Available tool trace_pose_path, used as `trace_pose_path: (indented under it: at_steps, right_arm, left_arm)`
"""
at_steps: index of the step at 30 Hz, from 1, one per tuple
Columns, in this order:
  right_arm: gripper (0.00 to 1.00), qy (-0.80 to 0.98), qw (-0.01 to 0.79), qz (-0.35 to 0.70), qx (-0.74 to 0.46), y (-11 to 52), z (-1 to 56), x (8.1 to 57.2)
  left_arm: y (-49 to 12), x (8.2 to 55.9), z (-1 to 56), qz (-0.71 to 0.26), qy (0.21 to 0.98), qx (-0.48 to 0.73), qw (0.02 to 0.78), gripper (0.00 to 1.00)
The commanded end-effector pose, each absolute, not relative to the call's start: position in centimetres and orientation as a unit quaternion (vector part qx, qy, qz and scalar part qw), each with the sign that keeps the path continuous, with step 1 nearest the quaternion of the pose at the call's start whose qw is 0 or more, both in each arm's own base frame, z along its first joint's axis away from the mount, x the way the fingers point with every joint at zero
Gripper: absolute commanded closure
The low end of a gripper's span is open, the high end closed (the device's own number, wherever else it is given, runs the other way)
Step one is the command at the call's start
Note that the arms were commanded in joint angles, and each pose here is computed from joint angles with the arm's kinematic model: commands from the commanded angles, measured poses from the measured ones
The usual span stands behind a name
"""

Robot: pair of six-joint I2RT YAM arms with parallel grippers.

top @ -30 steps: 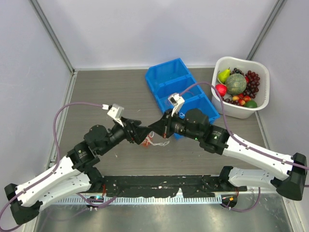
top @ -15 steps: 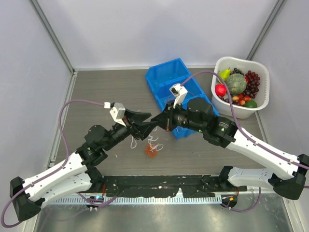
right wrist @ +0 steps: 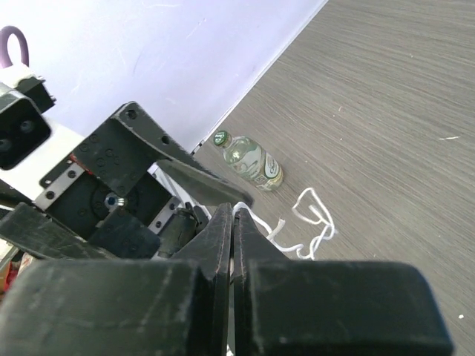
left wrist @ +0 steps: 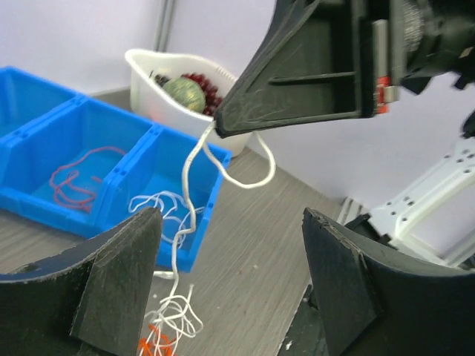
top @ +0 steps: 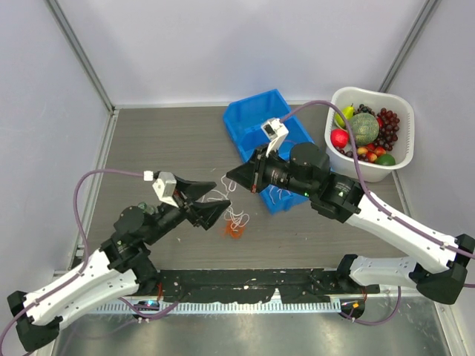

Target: Untangle the cables

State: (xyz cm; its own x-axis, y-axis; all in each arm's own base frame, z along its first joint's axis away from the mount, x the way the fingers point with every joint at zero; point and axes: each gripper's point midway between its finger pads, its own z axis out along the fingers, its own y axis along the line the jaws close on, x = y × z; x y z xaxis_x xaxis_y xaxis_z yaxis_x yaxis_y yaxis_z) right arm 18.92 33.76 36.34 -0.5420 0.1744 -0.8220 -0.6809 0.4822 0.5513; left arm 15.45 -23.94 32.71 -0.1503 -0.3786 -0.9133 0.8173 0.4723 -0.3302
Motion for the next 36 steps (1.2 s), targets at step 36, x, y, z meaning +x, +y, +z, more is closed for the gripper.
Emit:
trace_pose_path:
  at_steps: [36]
  right_arm:
    - [0.99,0.512,0.715,0.464,-0.105,25.0,65.7,19.5]
  left_arm:
    - [-20.3,26.7,8.5,-0.157,0.828,0.011,0.539,0.55]
